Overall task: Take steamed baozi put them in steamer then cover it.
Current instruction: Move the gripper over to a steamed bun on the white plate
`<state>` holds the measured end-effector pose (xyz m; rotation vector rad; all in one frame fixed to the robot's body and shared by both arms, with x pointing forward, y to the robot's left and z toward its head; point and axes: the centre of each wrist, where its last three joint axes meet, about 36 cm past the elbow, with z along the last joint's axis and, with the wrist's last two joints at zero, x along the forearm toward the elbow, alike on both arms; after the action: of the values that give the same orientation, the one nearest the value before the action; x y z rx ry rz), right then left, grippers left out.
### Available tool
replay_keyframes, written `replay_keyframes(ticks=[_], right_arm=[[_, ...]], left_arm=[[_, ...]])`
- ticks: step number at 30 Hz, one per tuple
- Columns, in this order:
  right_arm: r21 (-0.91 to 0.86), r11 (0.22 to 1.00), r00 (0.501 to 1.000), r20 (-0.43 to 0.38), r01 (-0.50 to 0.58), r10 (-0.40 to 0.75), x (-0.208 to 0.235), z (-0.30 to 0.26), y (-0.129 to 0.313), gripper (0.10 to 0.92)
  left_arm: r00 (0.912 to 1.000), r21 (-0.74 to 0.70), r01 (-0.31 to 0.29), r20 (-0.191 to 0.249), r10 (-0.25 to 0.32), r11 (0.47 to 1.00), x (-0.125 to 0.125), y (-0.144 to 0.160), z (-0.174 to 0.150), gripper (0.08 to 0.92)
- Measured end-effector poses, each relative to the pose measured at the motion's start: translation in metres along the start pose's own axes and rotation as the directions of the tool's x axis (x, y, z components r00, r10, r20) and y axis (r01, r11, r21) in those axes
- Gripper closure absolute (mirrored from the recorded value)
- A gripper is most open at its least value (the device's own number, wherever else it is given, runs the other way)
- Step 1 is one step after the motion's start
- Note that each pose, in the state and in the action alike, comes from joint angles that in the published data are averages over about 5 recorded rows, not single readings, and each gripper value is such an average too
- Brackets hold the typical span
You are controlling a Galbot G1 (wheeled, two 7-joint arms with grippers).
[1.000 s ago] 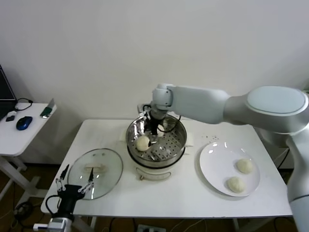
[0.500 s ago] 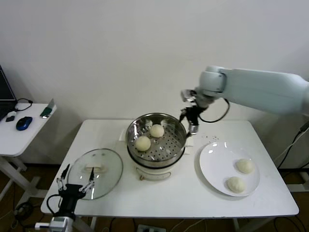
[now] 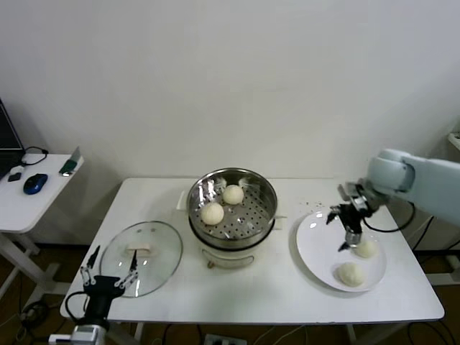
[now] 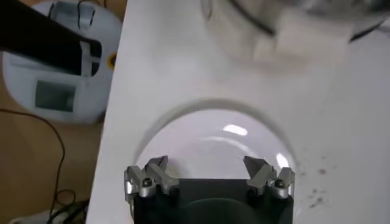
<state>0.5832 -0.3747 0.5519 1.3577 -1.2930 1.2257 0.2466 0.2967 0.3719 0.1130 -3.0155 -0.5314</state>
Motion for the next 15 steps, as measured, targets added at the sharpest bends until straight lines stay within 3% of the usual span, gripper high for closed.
replay_keyframes(ticks=[15], right_arm=[[-0.039,0.999,0.997,-0.065,0.035,-0.038,-0.067,0.037,0.018,0.2]], left_arm=[[0.9997,-0.012,0.01,-0.02,-0.01,1.0,0.004,0.001,0.005,0.177]])
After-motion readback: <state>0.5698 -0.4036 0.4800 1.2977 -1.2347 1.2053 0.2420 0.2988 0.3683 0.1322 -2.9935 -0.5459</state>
